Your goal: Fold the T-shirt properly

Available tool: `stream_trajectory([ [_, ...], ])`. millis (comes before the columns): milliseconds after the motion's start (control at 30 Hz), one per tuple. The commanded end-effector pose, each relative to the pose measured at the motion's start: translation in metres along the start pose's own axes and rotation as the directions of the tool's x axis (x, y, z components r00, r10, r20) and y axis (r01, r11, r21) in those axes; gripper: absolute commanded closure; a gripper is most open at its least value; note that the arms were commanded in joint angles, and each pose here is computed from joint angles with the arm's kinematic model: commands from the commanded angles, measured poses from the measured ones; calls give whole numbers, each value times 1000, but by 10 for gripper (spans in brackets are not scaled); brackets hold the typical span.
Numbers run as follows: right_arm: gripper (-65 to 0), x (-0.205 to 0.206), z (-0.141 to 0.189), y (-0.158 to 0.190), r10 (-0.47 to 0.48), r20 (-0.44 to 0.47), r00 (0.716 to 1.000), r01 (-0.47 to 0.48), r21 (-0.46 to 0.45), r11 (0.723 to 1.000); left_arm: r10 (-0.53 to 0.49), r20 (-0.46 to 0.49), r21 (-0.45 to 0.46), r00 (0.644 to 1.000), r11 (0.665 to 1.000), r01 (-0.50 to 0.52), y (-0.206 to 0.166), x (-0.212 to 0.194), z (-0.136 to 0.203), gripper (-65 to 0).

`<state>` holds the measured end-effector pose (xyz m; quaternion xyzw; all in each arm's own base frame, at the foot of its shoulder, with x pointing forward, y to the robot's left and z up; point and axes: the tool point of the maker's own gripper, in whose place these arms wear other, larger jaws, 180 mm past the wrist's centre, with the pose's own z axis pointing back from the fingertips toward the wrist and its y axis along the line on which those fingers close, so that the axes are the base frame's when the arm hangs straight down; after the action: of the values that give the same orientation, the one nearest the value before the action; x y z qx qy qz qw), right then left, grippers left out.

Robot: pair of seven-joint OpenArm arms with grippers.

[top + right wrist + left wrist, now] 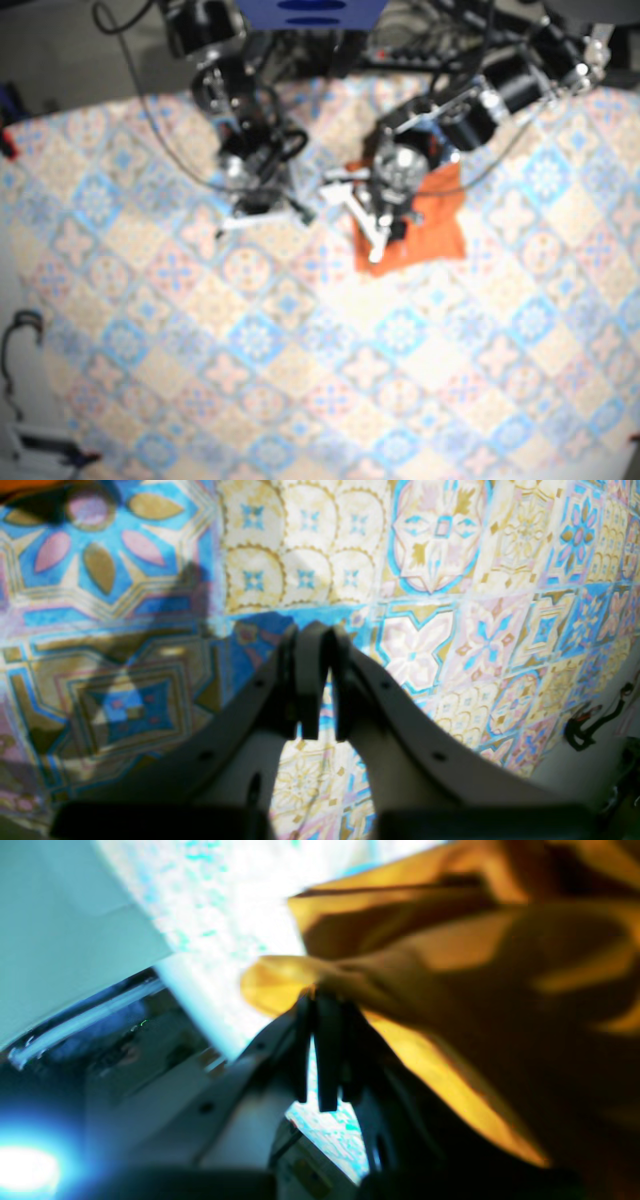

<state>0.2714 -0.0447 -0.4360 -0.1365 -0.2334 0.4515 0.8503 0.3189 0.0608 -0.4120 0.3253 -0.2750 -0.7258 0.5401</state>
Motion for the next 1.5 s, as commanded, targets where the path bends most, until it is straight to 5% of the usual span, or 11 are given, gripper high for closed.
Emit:
stream_trajectory([
  [0,-40,10,4,-10,-12,31,999,12,-27,1000,29,-22,105,999,994,-27,27,-8,0,0],
  [267,-39,11,5,-10,-10,32,999,11,-26,1000,79,-39,186,996,980,-71,39,-21,2,0],
  [767,-39,8,5,-3,-11,27,1000,11,-13,1000,212,32,-56,977,976,-210,-24,-19,-25,0],
  [933,-39,8,5,-3,-10,26,1000,11,-14,1000,347,18,-53,938,937,-346,-7,-29,-28,0],
  [1267,-38,8,5,-4,-9,25,1000,9,-16,1000,548,174,66,818,823,-565,67,-30,23,0],
  [1467,-38,-5,10,12,-19,11,1000,19,8,1000,677,64,28,733,733,-680,53,-79,50,0],
])
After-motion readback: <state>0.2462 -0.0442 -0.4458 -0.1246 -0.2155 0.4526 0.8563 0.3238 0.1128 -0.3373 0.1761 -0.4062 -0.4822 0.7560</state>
